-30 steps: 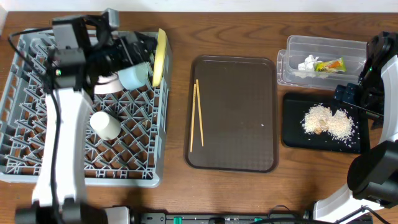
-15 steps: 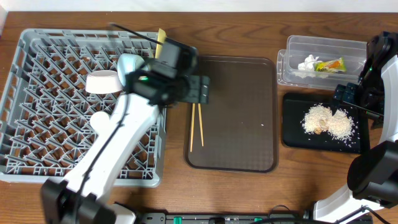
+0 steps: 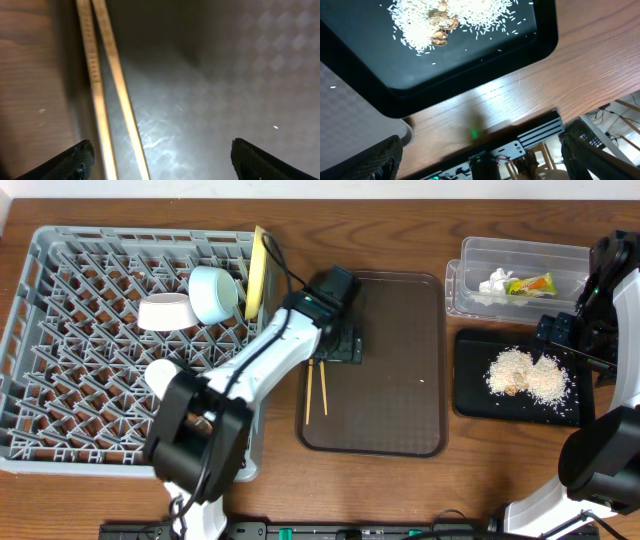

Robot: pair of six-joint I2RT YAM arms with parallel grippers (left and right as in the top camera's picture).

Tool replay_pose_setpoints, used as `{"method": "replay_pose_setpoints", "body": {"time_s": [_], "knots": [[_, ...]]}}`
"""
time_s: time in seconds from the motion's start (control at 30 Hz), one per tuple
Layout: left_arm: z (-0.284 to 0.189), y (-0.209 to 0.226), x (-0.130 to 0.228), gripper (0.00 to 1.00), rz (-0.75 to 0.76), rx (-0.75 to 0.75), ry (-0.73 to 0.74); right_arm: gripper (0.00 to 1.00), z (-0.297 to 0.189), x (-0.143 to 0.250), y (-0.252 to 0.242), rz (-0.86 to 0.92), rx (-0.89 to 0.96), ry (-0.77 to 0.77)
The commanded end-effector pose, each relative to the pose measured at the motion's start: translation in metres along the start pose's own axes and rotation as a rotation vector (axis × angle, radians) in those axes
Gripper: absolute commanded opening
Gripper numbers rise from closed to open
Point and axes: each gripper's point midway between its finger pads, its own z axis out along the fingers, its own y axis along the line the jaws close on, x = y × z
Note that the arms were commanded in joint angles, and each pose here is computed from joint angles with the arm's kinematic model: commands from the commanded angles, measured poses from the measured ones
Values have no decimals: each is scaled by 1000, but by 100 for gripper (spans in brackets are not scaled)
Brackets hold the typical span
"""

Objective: Sort waste into correct bins and load items into the dishwasher
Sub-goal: 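Reach the left gripper to the wooden chopsticks and grasp one, then carry the chopstick with the left gripper to the rack's right edge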

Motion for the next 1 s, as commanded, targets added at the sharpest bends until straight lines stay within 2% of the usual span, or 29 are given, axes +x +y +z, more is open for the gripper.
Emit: {"method": "replay_pose_setpoints", "body": {"time_s": [0.0,0.43,0.5,0.63,0.83,0.97], "knots": [[19,4,7,89,-8,-36,29,99,1,-2,-1,13,-1,0],[62,7,24,85,3,-79,112,99,1,-2,-1,13,-1,0],[65,6,28,78,8,-84,122,99,1,-2,-1,13,-1,0],[66,4,29,54,14,-83,124,99,1,-2,-1,13,-1,0],[66,5,31,25,14,-87,130,99,1,-2,-1,13,-1,1],[65,6,31,14,14,-88,132,99,1,-2,-1,13,-1,1]]}}
